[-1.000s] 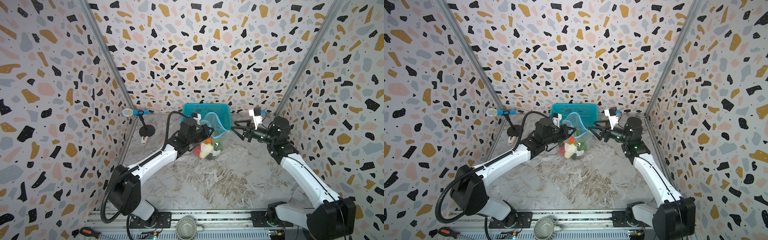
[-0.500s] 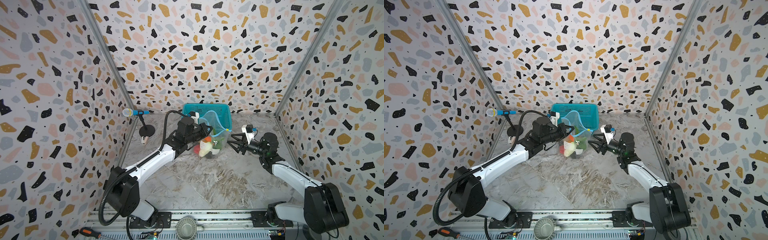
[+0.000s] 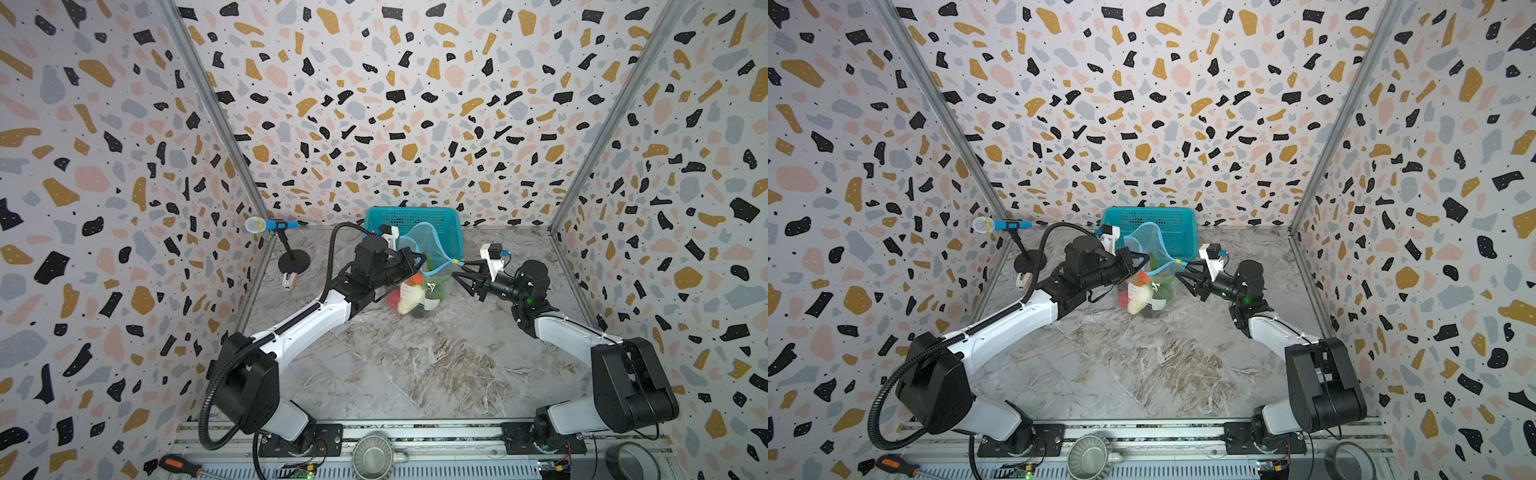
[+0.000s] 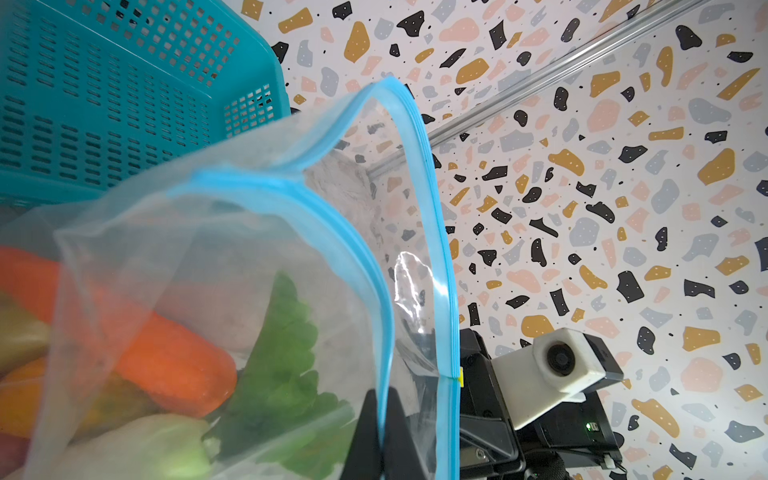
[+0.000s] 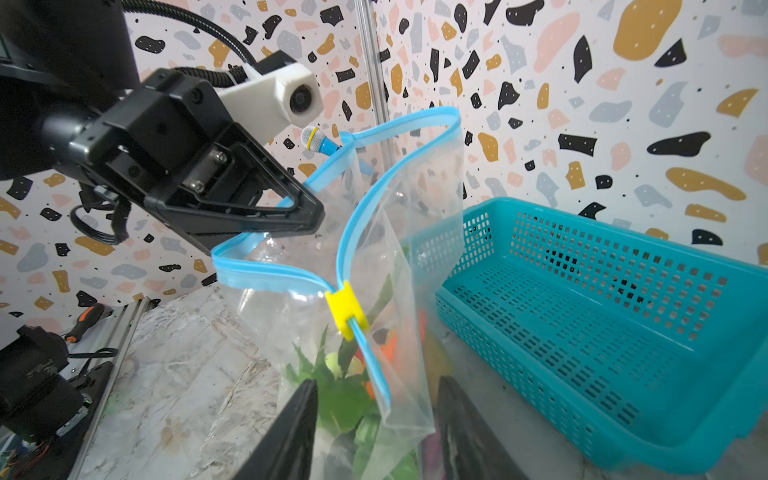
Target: Place the food in the zip-top bag and seal the zipper
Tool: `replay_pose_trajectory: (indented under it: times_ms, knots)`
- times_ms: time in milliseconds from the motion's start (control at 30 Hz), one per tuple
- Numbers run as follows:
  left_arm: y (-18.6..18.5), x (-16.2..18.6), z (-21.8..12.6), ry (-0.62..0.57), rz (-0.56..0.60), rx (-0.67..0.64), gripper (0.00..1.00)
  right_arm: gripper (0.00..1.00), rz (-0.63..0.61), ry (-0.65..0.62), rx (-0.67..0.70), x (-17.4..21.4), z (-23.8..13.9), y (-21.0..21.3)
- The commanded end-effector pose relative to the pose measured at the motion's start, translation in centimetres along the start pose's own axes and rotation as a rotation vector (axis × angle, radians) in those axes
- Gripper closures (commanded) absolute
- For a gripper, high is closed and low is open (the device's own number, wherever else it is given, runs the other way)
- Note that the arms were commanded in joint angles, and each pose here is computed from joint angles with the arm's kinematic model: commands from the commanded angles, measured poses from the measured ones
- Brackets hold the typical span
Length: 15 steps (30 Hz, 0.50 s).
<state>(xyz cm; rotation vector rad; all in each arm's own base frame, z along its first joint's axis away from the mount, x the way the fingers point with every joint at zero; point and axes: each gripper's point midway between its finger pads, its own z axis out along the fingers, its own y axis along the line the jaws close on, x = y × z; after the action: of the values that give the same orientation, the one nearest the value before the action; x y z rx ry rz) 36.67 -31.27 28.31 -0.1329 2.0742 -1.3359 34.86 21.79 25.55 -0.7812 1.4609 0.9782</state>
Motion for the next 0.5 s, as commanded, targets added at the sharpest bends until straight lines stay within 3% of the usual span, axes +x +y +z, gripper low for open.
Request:
replay_pose_trajectory:
  times_ms: [0,100,267,467]
  knots:
    - [-2.4,-0.9,-1.1,-0.035,0.028,0.081,1.00,0.54,-0.054,-0.066,-0.040,-2.7,0.1,0.5]
    - [-2.4,-0.9,-1.2,-0.038,0.027,0.081,1.00,0.59,-0.059,-0.074,-0.049,-3.0,0.2,0.6]
    - [-2.6,-1.1,-1.5,-0.046,0.028,0.083,1.00,0.76,-0.050,-0.074,-0.076,-2.9,0.3,0.9]
    - [-2.4,-1.0,-1.6,-0.046,0.028,0.073,1.00,0.86,-0.067,-0.086,-0.101,-3.4,0.4,1.7]
